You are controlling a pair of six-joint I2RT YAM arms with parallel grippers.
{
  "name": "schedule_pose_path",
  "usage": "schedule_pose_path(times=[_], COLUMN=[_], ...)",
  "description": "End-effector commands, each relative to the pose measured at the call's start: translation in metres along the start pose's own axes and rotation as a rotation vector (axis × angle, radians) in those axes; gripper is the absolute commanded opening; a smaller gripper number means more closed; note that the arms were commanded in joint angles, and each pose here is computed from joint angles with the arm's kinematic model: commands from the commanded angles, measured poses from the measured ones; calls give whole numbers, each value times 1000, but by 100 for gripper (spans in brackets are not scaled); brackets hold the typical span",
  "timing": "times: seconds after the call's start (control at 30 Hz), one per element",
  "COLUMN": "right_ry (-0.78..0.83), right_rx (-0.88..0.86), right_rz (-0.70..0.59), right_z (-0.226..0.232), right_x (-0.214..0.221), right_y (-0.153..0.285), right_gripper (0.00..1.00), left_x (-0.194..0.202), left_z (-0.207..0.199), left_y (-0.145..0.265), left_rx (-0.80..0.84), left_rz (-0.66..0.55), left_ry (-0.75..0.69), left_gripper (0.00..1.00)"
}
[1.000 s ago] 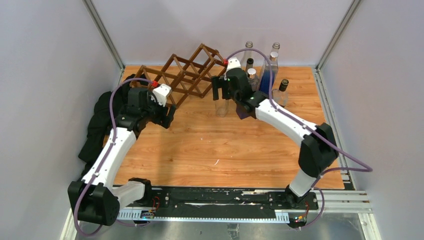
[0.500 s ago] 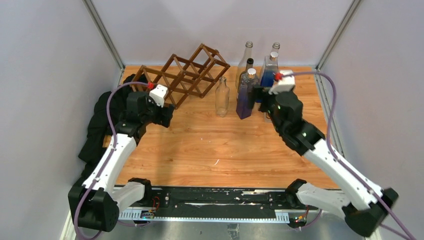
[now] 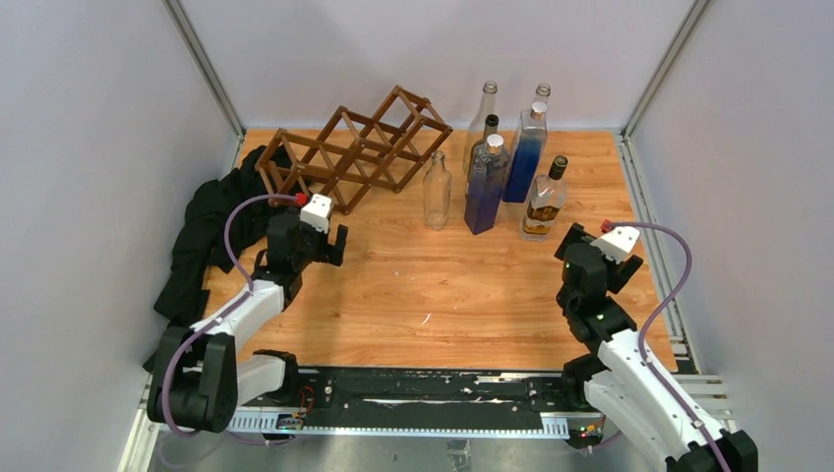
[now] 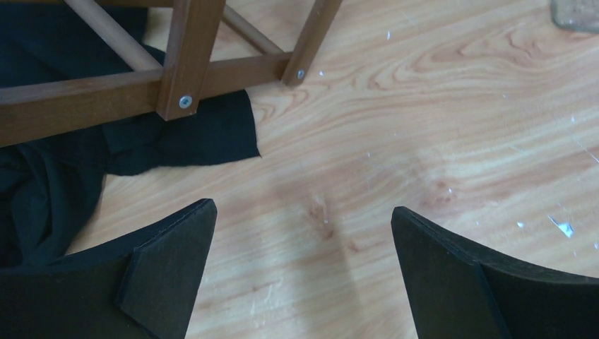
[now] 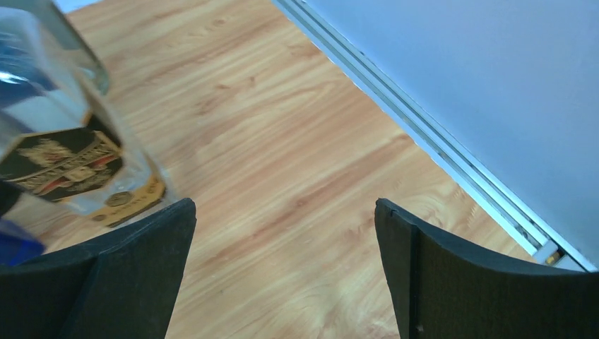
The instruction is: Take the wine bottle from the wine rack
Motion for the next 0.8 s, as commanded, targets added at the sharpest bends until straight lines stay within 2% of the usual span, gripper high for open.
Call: schedule_pose_path(times=[0.0,0.17,0.33,0.47,0.53,0.57,0.67,0.77], right_ry=[-91,-86,-42,54,67,70,115,195], right_rx=[97,114,125,68,39,26,-28,-141], right_rz=[-79,-153,-136,-146,-138,-138,-102,-102], right_z=[-19,-31,-36,-32,-29,-27,-22,-6], right_x=[10,20,36,40,42,44,60,66], right_y=[-14,-24,-34,-45,-50,-52,-57,-61], right_gripper=[100,100,100,100,100,100,100,100], left_x=[-16,-14,-2,9,3,4,8,9], left_z=[19,33,45,39,37,36,38,40], left_y=[-11,-16,-19,-7,-1,1,-4,-6], left_rx=[-123,-234,-296,-315,-334,-336,-326,-336], left_rz=[-151,-208,-178,-243,-335,-345,-275,-285], left_ry=[2,-22,31,28,17,17,25,39], left_gripper=[100,100,100,100,100,100,100,100])
Point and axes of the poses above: each gripper's point midway between its finger pads, its own y axis back along the fingers, its own z axis along the line the jaws close on, x = y × z, the point moved 2 cm from there along y, back along the fingers, and after that the axes turned 14 degrees about -y, right-handed, at the moved point
